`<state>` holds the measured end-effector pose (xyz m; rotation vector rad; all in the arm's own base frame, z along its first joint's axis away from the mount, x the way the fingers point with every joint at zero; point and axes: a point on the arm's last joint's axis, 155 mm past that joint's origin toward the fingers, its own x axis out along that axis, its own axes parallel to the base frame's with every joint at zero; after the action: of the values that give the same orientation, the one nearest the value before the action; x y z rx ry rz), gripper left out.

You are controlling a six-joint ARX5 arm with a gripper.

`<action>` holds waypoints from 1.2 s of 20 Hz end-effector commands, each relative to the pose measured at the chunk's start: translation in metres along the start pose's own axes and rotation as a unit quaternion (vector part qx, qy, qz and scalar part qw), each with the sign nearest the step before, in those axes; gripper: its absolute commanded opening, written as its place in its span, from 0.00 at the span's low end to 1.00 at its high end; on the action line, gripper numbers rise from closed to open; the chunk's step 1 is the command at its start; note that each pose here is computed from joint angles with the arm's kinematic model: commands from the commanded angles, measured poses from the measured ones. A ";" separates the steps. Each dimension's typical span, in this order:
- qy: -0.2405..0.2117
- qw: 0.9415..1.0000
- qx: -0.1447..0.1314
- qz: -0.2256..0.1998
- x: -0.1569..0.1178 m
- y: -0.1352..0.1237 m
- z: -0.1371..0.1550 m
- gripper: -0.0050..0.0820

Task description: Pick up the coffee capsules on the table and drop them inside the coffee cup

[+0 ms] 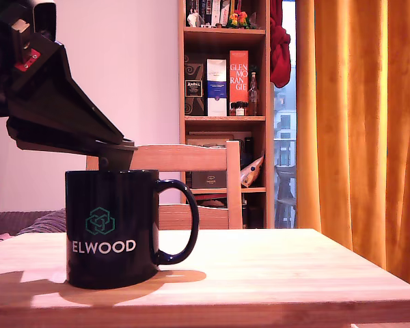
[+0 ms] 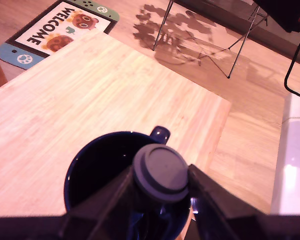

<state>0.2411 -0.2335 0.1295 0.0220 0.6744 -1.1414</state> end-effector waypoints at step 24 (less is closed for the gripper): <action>0.002 1.000 -0.016 0.005 0.000 0.001 -0.002 0.31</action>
<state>0.2427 -0.2320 0.1278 0.0129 0.6888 -1.1213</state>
